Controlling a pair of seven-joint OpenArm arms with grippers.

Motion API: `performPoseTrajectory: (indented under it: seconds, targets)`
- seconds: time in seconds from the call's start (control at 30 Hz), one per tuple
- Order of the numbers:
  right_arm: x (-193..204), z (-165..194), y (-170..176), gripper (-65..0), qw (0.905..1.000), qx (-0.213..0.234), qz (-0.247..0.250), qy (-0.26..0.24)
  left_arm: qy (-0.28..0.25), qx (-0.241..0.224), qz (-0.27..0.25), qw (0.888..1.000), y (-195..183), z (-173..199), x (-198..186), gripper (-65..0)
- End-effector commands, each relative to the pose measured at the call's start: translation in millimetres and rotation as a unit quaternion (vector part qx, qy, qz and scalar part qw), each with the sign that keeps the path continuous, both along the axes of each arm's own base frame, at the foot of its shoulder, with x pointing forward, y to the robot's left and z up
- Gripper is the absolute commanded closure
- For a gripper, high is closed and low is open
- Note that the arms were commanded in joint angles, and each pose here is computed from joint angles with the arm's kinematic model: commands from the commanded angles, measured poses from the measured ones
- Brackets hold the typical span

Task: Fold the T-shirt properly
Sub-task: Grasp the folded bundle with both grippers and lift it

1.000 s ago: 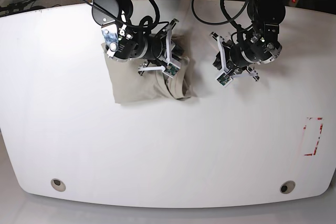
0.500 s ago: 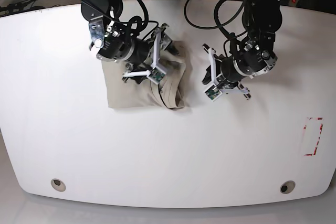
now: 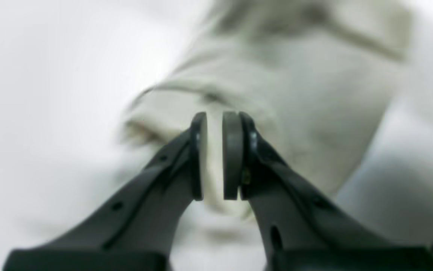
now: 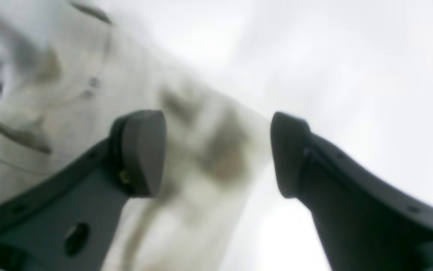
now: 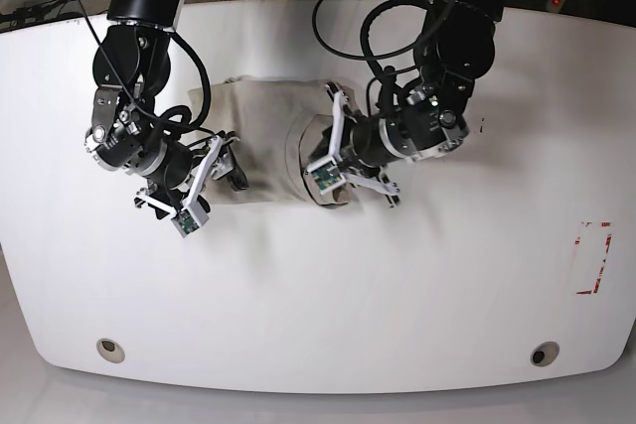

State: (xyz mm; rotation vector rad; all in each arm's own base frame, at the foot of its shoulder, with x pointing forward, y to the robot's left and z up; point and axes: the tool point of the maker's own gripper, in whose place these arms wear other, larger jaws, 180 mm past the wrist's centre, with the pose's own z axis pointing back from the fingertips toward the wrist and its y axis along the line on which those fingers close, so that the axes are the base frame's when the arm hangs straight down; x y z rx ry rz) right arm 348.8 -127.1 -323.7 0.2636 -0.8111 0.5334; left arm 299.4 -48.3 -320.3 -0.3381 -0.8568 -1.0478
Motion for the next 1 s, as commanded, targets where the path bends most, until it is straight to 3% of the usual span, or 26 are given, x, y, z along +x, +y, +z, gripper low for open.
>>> performPoseTrajectory:
  seconds: [0.0,0.13,0.4,0.67,0.97]
  targets:
    - [14,4,0,-33.1,0.9997,0.021,0.003,-0.008,-0.003,-0.002,-0.014,1.000,-11,0,-1,-6.1]
    - [19,-17,0,-24.4,0.9986,0.051,-0.007,0.010,0.020,0.027,-0.034,0.999,-23,-23,-16,-6.1]
    - [25,-56,-14,-23.6,0.9926,0.107,-0.046,0.036,0.069,0.069,-0.032,0.995,-4,-65,-28,-6.1]
    - [23,-49,-29,-23.3,0.9945,0.091,-0.048,0.021,0.116,0.093,-0.021,0.989,28,-118,-10,-6.1]
    - [15,-12,-22,-23.3,0.9993,0.035,-0.014,-0.009,0.044,0.111,-0.004,0.993,52,-78,48,-6.1]
